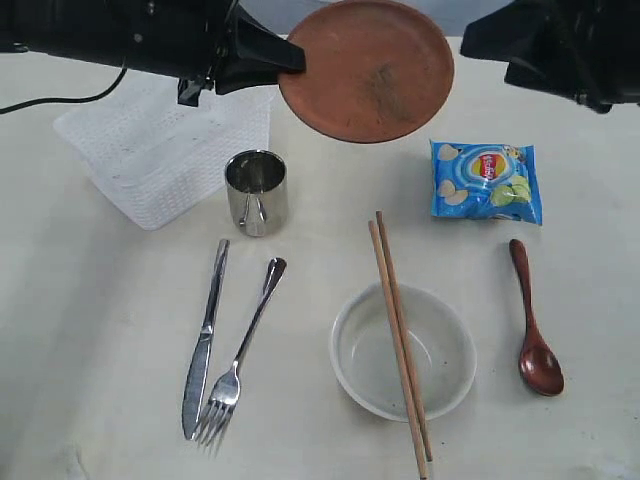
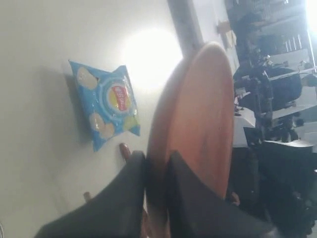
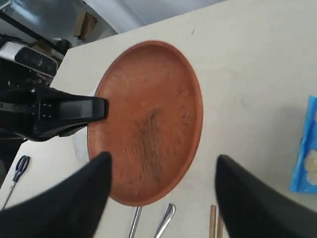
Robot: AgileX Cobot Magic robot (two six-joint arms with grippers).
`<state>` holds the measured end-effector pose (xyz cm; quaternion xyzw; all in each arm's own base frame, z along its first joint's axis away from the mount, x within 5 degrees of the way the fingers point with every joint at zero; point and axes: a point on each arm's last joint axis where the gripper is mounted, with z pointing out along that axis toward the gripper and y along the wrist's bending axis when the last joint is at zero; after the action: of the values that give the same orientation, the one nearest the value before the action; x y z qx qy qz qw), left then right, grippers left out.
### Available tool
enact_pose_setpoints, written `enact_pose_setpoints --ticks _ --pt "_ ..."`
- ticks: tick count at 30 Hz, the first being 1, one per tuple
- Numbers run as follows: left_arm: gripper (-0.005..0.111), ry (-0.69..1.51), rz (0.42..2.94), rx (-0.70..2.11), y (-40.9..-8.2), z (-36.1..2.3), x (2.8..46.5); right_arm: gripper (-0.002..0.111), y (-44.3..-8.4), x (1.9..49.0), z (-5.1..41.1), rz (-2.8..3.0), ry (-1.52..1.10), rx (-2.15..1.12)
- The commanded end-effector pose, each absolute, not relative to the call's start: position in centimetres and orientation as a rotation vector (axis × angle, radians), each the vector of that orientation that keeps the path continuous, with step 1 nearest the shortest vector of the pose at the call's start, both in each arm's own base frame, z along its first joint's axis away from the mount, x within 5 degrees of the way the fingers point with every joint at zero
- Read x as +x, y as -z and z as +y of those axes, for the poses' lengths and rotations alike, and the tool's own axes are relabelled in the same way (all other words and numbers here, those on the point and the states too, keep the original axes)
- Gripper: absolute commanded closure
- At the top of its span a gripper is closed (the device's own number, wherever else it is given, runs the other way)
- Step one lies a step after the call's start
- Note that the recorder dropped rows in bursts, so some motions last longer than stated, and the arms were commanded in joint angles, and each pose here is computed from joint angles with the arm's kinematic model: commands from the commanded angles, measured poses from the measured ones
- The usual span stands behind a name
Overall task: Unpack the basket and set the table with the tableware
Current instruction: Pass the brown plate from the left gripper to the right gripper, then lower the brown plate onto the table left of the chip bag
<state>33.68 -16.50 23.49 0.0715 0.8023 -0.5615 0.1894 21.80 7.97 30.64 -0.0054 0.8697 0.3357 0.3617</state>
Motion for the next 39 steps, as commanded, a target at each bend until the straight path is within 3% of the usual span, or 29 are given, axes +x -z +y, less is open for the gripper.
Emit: enact_pose_setpoints --ticks 1,4,9,12,17,22,24,27,33,35,39 --pt "0.107 1.658 2.216 0.2 -23.3 -16.8 33.6 0.041 -28.7 23.2 8.6 2.321 -0.934 0.049" --pt "0.107 1.676 2.206 0.225 -23.4 -16.9 33.5 0.048 -27.7 24.3 8.8 2.331 -0.981 0.115" --pt "0.107 1.706 2.193 0.246 -23.6 -17.0 33.3 0.038 -25.7 26.1 9.5 2.34 -1.079 0.199" --pt "0.107 1.728 2.183 0.263 -23.7 -17.0 33.2 0.043 -24.6 26.9 10.1 2.338 -1.168 0.184" --pt "0.107 1.74 2.179 0.271 -23.8 -17.0 33.1 0.066 -24.0 27.6 10.5 2.312 -1.242 0.225" --pt "0.107 1.747 2.178 0.27 -23.8 -17.1 33.0 0.104 -24.0 27.6 10.5 2.312 -1.241 0.223" --pt "0.105 1.747 2.178 0.27 -23.8 -17.1 33.0 0.109 -24.0 27.6 10.5 2.305 -1.232 0.197" --pt "0.09 1.748 2.176 0.268 -23.8 -17.1 33.1 0.109 -24.0 27.7 10.4 2.301 -1.216 0.199" --pt "0.028 1.774 2.156 0.281 -24.2 -17.0 33.0 0.109 -24.1 28.4 8.2 2.265 -1.177 0.288" --pt "0.023 1.77 2.135 0.294 -24.7 -16.8 33.4 0.109 -24.1 28.8 6.7 2.243 -1.151 0.349" --pt "0.032 1.781 2.057 0.328 -26.5 -15.6 34.5 0.109 -24.2 29.3 4.1 2.203 -1.114 0.446"
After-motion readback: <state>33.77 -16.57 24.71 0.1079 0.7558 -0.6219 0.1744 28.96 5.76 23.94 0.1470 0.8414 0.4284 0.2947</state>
